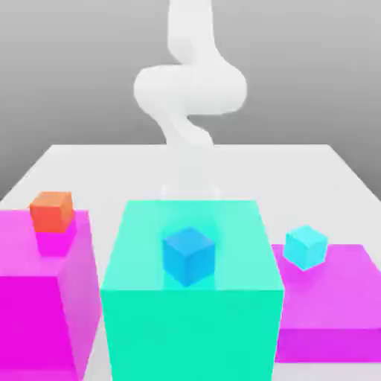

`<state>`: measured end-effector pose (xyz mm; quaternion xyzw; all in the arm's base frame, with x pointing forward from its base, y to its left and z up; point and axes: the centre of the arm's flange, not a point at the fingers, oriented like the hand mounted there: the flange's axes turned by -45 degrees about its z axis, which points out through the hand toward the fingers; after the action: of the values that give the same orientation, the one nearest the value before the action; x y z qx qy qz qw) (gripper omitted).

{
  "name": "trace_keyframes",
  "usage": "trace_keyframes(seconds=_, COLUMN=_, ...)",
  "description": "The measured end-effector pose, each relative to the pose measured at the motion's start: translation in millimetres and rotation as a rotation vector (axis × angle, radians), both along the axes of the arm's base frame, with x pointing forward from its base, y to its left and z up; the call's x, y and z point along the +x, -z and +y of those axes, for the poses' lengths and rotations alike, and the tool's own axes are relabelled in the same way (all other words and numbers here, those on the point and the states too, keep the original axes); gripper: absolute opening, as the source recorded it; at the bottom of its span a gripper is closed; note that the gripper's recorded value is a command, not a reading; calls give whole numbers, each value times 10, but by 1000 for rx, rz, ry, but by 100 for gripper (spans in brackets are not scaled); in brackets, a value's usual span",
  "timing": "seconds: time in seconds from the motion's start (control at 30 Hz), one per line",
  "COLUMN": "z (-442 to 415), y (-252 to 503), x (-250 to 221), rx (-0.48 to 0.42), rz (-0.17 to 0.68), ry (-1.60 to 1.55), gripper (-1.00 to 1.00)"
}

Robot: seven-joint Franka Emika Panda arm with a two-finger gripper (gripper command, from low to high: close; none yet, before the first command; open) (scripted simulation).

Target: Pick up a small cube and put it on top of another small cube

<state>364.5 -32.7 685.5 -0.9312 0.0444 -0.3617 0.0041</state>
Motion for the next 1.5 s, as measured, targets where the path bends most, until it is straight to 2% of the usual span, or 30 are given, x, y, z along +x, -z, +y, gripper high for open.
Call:
trace_keyframes(seconds=0.2, z=-1074, y=1012, x=500, rx=97, rz=185, ry=275, gripper=0)
trace_keyframes(seconds=0.4, z=-2090, y=2156, x=533, rx=143, rz=367, ry=571, gripper=0)
trace_keyframes(seconds=0.57, z=-2830, y=3062, x=189, rx=139, rz=509, ry=820, gripper=0)
trace_keyframes(seconds=0.7, z=-3424, y=3682, x=-402, rx=118, rz=614, ry=1046, gripper=0)
trace_keyframes(seconds=0.83, z=-3522, y=4385, x=-904, rx=122, rz=677, ry=1179, gripper=0)
trace_keyframes(seconds=1.03, z=-3128, y=5064, x=-1312, rx=254, rz=681, ry=1248, gripper=0)
trace_keyframes(seconds=1.27, z=-2787, y=5035, x=-1292, rx=411, rz=648, ry=1265, gripper=0)
trace_keyframes(seconds=1.5, z=-2495, y=4876, x=-1264, rx=518, rz=610, ry=1275, gripper=0)
